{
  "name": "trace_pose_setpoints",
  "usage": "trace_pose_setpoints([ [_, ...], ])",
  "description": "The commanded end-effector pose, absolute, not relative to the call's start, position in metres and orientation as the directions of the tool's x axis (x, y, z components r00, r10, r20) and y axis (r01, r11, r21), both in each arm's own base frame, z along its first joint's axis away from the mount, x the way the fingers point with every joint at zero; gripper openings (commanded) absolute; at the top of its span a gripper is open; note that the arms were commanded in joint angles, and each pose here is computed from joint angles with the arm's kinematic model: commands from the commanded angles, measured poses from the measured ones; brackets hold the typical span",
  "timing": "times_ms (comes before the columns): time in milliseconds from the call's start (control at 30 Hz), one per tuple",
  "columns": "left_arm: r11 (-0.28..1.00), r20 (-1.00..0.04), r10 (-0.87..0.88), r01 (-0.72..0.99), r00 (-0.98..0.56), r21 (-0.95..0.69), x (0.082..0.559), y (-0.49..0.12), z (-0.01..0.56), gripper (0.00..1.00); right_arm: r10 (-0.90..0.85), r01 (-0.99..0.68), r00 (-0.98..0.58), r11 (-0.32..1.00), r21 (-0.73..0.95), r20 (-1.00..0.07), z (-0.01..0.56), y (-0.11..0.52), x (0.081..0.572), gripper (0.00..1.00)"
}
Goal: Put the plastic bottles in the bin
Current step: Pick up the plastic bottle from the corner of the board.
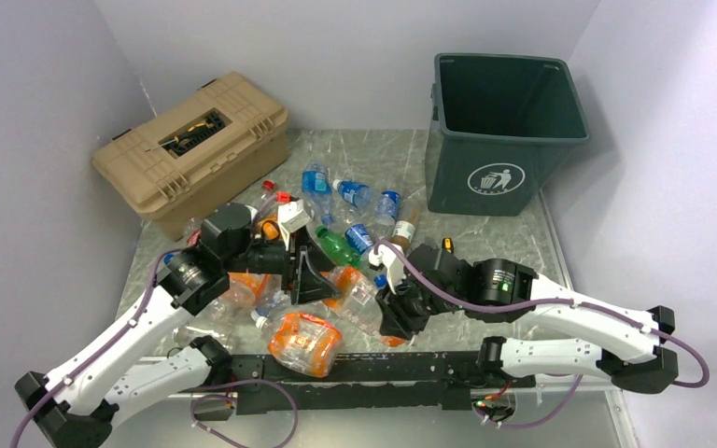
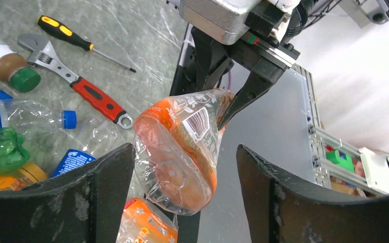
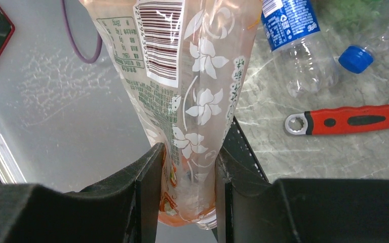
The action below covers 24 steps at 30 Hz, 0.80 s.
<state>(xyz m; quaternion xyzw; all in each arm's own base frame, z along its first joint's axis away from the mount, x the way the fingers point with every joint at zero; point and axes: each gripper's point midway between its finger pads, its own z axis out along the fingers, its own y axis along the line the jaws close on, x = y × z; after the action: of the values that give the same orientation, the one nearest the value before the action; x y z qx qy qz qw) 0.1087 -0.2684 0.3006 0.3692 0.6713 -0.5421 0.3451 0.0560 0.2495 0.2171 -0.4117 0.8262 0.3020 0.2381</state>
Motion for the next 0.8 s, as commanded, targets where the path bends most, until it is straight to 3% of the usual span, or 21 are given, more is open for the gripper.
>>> trace_pose_setpoints([
  [0, 0.002, -0.871, 0.161, 0.882, -0.465, -0.471, 0.09, -0.271, 0.314, 0.76, -0.533, -0.856, -0.496, 0.431, 0.285, -0.686, 0.238, 0.252, 0.057, 0.25],
  [300, 0.015, -0.84, 0.199, 0.859, -0.504, -0.512, 0.095, -0.277, 0.298, 0.76, -0.546, -0.883, -0.449, 0.392, 0.258, -0.707, 0.251, 0.257, 0.056, 0.25],
  [367, 0.001, -0.841, 0.199, 0.858, -0.504, -0.514, 0.094, -0.278, 0.299, 0.68, -0.555, -0.887, -0.444, 0.384, 0.257, -0.704, 0.249, 0.26, 0.055, 0.25],
  [500, -0.026, -0.838, 0.195, 0.852, -0.509, -0.523, 0.093, -0.28, 0.303, 0.33, -0.561, -0.891, -0.437, 0.379, 0.252, -0.703, 0.247, 0.264, 0.054, 0.25],
  [567, -0.032, -0.839, 0.185, 0.85, -0.512, -0.525, 0.093, -0.281, 0.305, 0.22, -0.554, -0.889, -0.44, 0.378, 0.257, -0.707, 0.249, 0.266, 0.054, 0.27],
  [633, -0.037, -0.843, 0.174, 0.852, -0.509, -0.522, 0.092, -0.281, 0.308, 0.14, -0.548, -0.886, -0.444, 0.386, 0.256, -0.709, 0.252, 0.267, 0.056, 0.38],
  [733, -0.018, -0.851, 0.154, 0.859, -0.503, -0.511, 0.095, -0.281, 0.311, 0.0, -0.511, -0.875, -0.453, 0.412, 0.254, -0.731, 0.261, 0.268, 0.061, 0.7],
  [767, -0.008, -0.853, 0.142, 0.861, -0.503, -0.509, 0.097, -0.281, 0.313, 0.0, -0.489, -0.869, -0.458, 0.422, 0.258, -0.742, 0.265, 0.269, 0.063, 0.78],
])
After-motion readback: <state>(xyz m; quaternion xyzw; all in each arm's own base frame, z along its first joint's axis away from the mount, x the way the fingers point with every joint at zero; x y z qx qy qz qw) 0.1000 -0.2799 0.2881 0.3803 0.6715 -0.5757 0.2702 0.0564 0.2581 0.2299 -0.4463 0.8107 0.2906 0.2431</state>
